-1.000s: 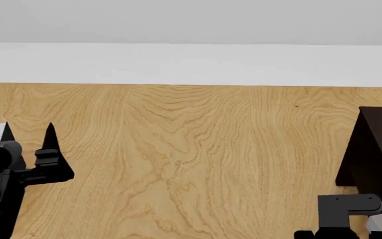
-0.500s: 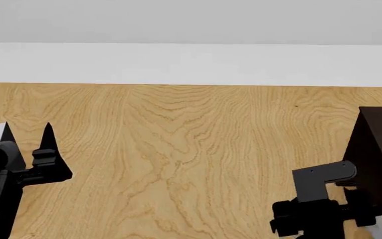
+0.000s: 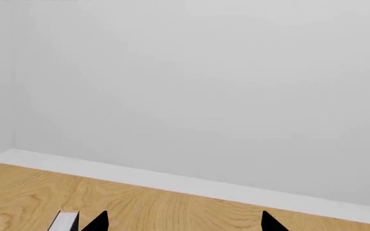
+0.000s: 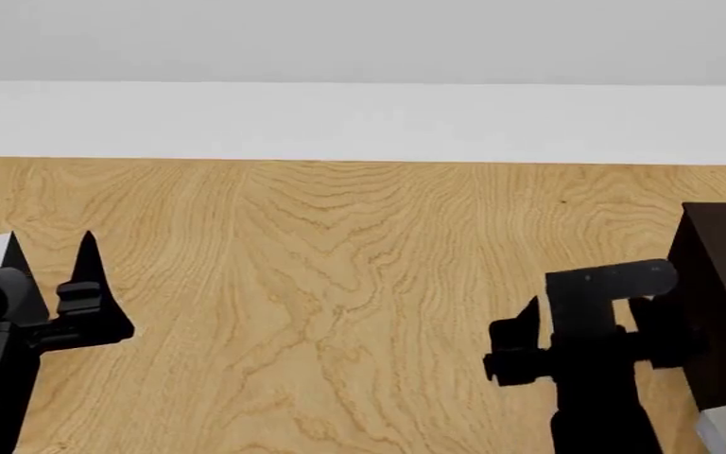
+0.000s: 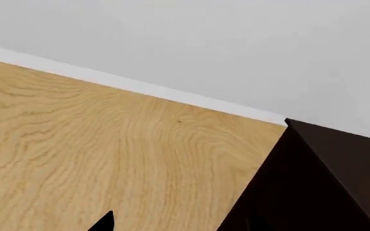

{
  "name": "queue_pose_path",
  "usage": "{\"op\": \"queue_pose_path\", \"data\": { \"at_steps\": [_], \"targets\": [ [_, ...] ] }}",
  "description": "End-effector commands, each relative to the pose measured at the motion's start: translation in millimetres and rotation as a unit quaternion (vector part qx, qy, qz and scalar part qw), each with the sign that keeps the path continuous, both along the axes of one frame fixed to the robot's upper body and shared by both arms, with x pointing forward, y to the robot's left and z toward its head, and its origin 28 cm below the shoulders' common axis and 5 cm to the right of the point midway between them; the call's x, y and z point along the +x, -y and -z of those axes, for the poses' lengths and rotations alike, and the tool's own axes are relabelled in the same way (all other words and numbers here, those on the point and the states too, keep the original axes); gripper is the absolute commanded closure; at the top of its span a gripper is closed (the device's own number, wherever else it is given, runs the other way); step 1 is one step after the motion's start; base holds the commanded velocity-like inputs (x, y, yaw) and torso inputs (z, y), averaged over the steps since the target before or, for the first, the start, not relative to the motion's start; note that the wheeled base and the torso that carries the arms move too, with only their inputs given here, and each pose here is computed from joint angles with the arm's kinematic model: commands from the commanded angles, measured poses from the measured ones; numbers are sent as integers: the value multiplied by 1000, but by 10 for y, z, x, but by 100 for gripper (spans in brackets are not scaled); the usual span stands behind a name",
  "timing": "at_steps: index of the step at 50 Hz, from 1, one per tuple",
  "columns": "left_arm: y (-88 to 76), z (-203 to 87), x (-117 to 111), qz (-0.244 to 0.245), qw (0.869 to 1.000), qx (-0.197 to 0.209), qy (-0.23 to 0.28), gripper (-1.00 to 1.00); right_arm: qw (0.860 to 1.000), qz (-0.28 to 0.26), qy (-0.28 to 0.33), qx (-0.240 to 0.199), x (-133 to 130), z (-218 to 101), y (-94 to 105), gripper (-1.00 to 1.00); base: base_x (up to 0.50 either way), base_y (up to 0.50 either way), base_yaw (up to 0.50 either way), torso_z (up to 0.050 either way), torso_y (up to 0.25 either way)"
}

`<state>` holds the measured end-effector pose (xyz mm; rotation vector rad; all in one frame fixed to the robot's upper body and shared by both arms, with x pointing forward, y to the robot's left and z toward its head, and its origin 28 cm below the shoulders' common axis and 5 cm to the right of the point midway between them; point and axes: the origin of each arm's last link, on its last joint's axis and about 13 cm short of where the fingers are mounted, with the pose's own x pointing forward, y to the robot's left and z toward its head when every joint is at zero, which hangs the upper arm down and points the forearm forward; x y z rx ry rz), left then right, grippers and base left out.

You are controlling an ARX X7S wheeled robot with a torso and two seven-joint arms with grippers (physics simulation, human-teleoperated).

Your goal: Pick up the book on the right and place it on the cabinet shelf.

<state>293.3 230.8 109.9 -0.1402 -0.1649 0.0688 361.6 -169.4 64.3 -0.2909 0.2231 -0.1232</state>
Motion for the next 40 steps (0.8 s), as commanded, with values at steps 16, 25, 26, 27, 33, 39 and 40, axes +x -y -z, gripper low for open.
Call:
{"op": "queue_pose_path", "data": {
  "at_steps": [16,25,26,27,33,39,40],
  "targets": [
    [53,-82,-45,6,1000,-1,28,-100,989,-22,138,43,-504,-654,-162,-100,0,0,0,0,0],
    [72,-184,-90,-7,999,0,50,-100,983,-34,177,39,-682,-899,-239,-100,0,0,0,0,0],
    [74,-190,-97,-6,999,-1,52,-100,982,-36,179,40,-687,-903,-241,-100,0,0,0,0,0],
    [79,-205,-119,-6,998,-4,55,-100,982,-39,181,44,-700,-921,-245,-100,0,0,0,0,0],
    [95,-234,-180,3,998,2,62,-100,978,-48,199,48,-779,-1020,-277,-100,0,0,0,0,0],
    [98,-246,-193,10,998,-3,62,-100,977,-52,201,45,-777,-1022,-302,-100,0,0,0,0,0],
    [99,-246,-197,11,998,-3,62,-100,977,-54,203,47,-782,-1029,-306,-100,0,0,0,0,0]
  ]
}}
